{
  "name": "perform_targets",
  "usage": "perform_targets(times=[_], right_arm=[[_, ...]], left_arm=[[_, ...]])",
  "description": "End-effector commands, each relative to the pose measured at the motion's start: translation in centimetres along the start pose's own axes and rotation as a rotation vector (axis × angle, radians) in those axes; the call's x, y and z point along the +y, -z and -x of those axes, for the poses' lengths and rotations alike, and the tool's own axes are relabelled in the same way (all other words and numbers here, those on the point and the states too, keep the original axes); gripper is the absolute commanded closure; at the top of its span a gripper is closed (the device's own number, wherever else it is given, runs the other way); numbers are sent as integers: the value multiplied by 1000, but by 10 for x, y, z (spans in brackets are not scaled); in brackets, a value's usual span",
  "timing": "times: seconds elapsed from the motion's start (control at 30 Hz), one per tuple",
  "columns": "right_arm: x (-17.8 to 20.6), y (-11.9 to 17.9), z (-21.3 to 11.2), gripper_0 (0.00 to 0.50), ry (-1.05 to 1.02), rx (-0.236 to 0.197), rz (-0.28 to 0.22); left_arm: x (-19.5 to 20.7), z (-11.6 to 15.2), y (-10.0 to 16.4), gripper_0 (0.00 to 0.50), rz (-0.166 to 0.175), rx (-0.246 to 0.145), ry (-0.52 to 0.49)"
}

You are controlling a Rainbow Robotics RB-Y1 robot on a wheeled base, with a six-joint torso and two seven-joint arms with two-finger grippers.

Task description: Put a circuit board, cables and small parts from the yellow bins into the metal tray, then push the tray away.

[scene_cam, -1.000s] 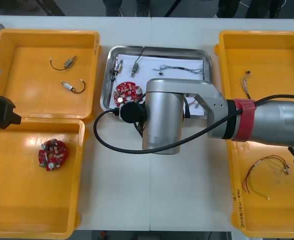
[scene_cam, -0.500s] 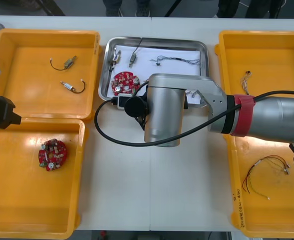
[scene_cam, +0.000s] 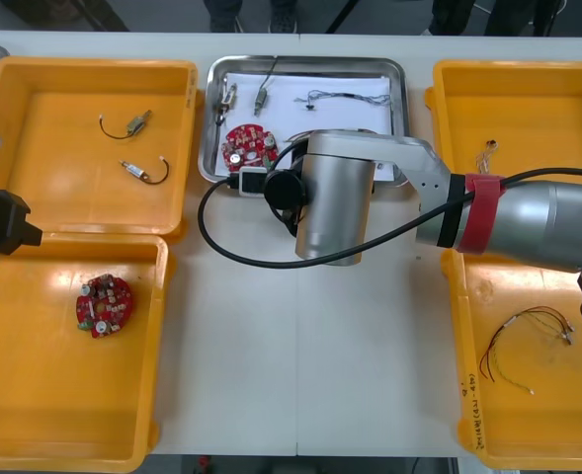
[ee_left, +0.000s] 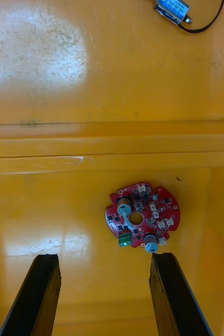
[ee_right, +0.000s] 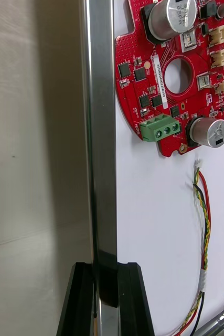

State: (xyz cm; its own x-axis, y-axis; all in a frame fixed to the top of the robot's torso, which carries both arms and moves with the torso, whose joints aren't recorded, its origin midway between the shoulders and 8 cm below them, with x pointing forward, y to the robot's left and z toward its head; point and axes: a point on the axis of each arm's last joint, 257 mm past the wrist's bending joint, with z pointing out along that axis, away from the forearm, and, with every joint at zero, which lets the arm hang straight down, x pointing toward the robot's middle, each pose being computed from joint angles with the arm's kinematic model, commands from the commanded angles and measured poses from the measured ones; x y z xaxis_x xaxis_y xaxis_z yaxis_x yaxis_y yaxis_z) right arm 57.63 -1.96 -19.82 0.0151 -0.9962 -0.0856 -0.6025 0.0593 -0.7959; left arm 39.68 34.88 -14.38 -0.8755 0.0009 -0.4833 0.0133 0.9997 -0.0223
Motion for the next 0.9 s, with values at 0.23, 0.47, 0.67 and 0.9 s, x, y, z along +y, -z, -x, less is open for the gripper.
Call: perform_targets(times=[0.23, 0.47, 0.67, 0.9], right_arm=[[-50, -1, 21, 500, 90, -47, -93], [-61, -9, 17, 500, 89, -51, -108], [-69, -16, 16, 500, 79, -44, -118], [-73, -18, 13, 223, 63, -35, -122]], left_arm=[[19, 4, 15, 0, 59, -27, -102], [19, 4, 15, 0, 59, -27, -102], [19, 4, 15, 0, 59, -27, -102], [19, 4, 15, 0, 59, -27, -102]])
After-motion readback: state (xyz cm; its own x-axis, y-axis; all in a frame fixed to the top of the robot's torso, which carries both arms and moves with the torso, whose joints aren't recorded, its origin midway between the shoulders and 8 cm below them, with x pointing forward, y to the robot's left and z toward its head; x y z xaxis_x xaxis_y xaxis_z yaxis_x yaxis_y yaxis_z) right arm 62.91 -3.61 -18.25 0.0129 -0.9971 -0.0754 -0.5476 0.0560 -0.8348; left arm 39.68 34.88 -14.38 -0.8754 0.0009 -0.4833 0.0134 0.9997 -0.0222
